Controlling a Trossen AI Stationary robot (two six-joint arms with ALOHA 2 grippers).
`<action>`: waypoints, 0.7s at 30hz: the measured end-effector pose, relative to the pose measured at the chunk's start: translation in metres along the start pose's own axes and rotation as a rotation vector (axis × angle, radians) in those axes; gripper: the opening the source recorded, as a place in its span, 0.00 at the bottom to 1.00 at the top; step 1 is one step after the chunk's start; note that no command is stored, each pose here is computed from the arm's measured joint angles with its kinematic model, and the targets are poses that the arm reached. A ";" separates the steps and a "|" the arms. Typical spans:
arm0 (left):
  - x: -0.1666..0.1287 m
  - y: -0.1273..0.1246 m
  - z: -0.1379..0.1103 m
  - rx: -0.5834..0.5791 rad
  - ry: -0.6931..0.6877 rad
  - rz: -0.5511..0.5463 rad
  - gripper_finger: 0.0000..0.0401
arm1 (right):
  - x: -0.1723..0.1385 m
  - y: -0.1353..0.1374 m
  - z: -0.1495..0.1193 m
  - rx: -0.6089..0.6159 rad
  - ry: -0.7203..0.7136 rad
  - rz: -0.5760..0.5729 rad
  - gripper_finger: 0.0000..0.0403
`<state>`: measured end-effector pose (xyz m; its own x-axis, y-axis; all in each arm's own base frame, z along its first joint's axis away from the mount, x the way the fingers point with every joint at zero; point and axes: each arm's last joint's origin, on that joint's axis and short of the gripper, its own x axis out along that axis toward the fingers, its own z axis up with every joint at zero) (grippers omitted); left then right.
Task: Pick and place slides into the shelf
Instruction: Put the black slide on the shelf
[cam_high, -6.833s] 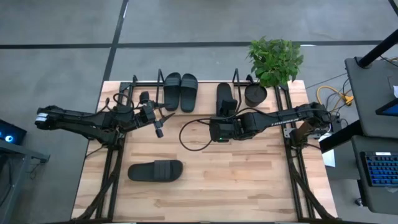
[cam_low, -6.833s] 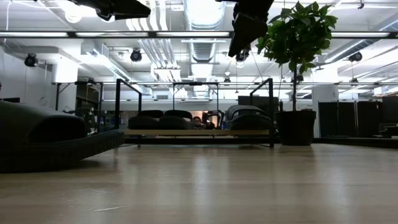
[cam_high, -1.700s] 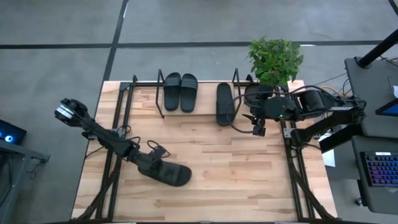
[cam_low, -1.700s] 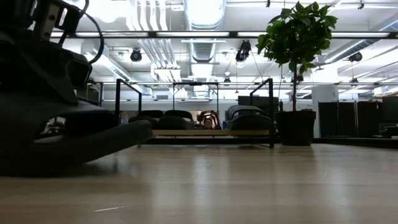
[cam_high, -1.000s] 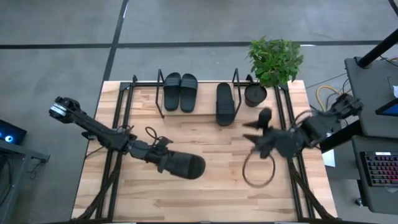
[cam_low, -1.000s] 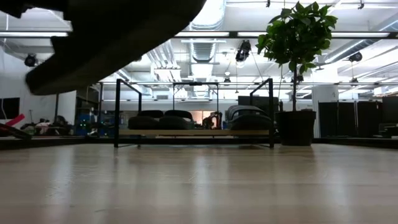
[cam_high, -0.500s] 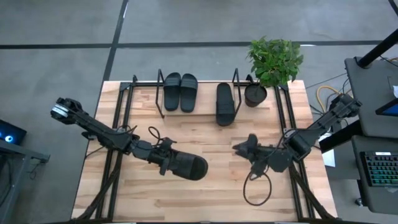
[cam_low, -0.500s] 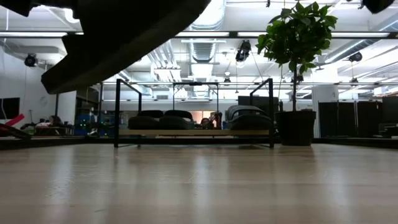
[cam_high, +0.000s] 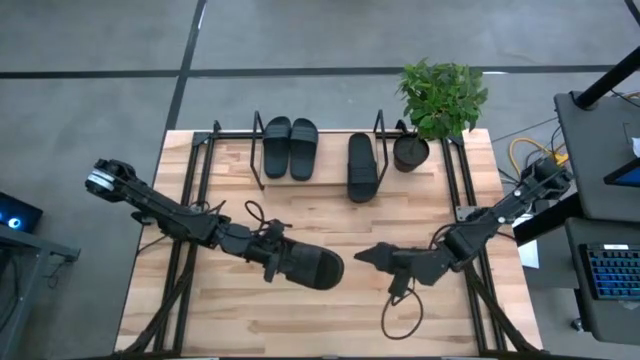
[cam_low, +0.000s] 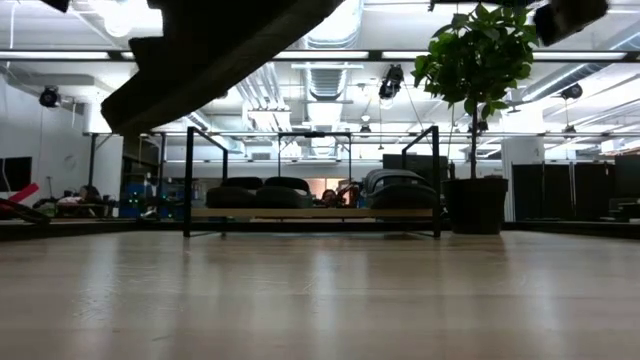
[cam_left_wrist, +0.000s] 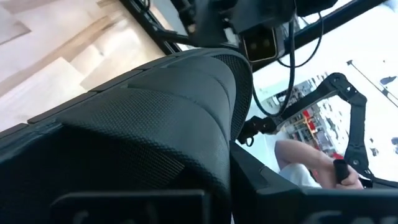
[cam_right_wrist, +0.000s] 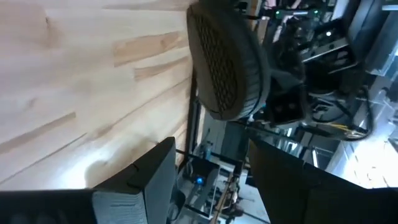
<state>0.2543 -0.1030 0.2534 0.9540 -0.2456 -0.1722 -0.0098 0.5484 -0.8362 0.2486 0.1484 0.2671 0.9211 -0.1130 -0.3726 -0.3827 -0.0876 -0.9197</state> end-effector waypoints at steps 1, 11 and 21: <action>0.002 -0.001 0.000 0.003 0.007 -0.004 0.00 | 0.003 -0.002 0.000 -0.003 -0.003 0.003 0.48; 0.022 -0.007 0.000 0.038 0.040 -0.011 0.00 | 0.026 -0.016 0.010 -0.063 -0.005 0.018 0.49; 0.019 -0.002 0.010 0.078 0.000 0.011 0.00 | 0.032 -0.015 0.014 -0.089 0.016 0.078 0.50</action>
<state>0.2757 -0.1010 0.2571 0.9538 -0.2393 -0.1818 0.0027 0.6116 -0.7911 0.2851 0.1599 0.2674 0.8874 -0.1386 -0.4396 -0.4584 -0.1654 -0.8732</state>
